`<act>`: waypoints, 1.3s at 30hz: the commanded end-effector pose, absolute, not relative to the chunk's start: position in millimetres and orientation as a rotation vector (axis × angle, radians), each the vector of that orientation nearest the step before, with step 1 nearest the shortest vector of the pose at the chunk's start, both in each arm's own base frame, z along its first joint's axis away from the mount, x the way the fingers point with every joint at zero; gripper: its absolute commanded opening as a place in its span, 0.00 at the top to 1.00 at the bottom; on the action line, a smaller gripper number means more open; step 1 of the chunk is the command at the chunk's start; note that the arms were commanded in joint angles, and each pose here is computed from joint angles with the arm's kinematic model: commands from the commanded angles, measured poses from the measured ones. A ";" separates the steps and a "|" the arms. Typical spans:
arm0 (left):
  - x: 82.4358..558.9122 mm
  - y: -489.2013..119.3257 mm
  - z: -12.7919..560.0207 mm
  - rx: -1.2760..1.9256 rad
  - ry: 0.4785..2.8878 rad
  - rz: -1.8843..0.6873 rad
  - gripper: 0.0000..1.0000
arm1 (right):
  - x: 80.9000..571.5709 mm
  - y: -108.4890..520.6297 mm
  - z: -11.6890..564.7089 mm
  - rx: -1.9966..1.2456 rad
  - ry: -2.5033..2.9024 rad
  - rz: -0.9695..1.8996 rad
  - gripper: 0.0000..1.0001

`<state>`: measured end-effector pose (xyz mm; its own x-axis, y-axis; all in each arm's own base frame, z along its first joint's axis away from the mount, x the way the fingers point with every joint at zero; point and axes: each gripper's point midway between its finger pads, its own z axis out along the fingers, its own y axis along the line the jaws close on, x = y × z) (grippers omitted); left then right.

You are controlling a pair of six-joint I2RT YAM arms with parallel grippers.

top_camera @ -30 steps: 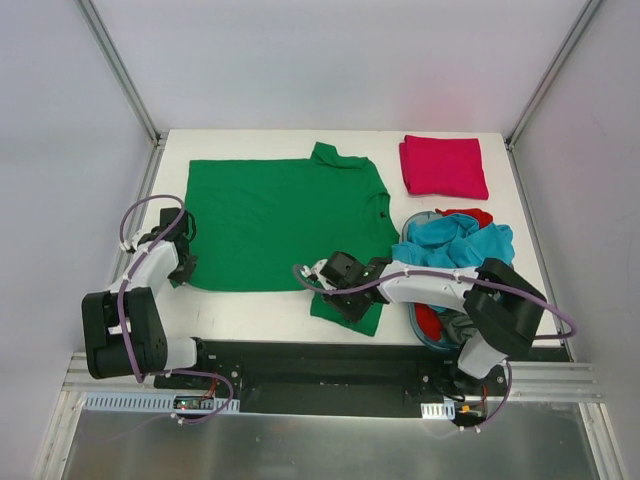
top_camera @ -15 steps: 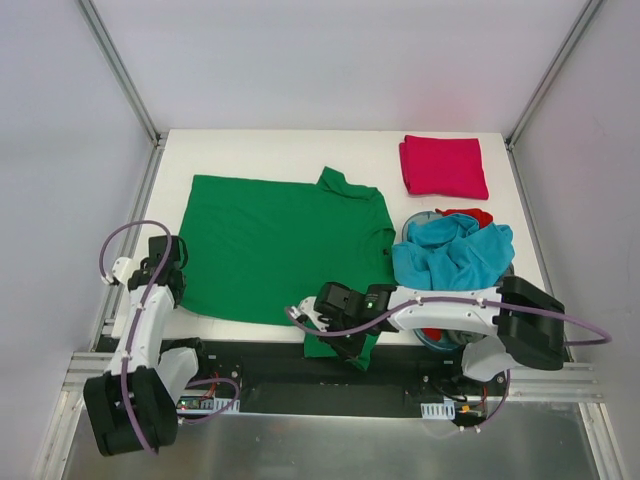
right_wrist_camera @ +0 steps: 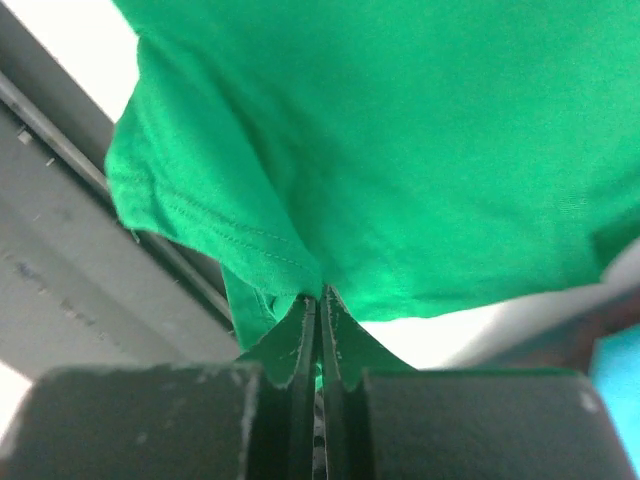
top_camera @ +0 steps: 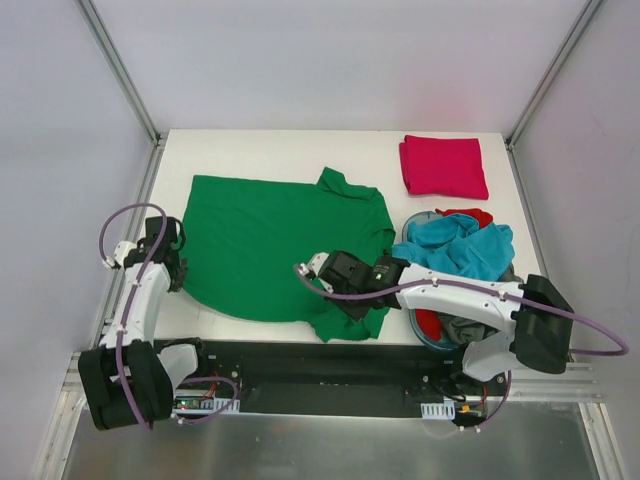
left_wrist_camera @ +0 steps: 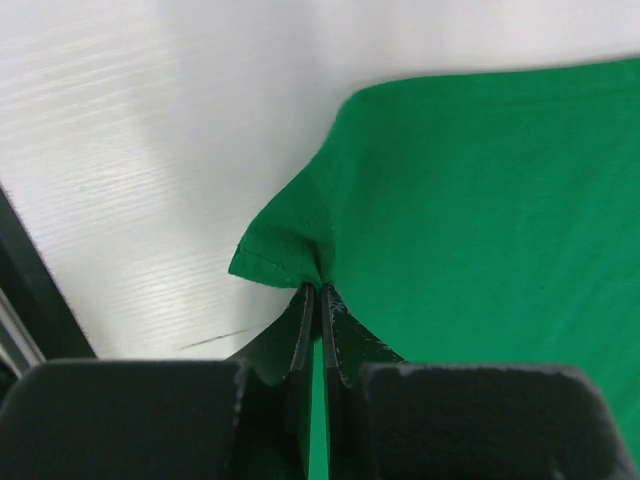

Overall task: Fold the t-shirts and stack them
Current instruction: Grap the side of the flattened tshirt closest away from the robot with both arms, then fold the flattened tshirt in 1/3 of the way

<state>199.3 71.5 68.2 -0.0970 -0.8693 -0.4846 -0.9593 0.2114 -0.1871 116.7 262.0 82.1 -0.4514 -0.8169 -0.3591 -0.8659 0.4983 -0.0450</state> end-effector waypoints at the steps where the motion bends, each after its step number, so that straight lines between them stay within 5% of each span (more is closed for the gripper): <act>1: 227.4 65.2 82.1 -1.711 2.015 0.152 1.00 | 161.3 251.9 120.3 -1.291 2.325 0.073 0.99; 36: 338.1 77.5 75.0 -1.654 2.165 0.153 1.00 | 338.9 262.9 117.6 -1.020 2.425 -0.026 0.99; 39: 343.4 81.7 73.8 -1.629 2.179 0.180 0.67 | 358.6 267.8 108.8 -0.986 2.449 -0.024 0.92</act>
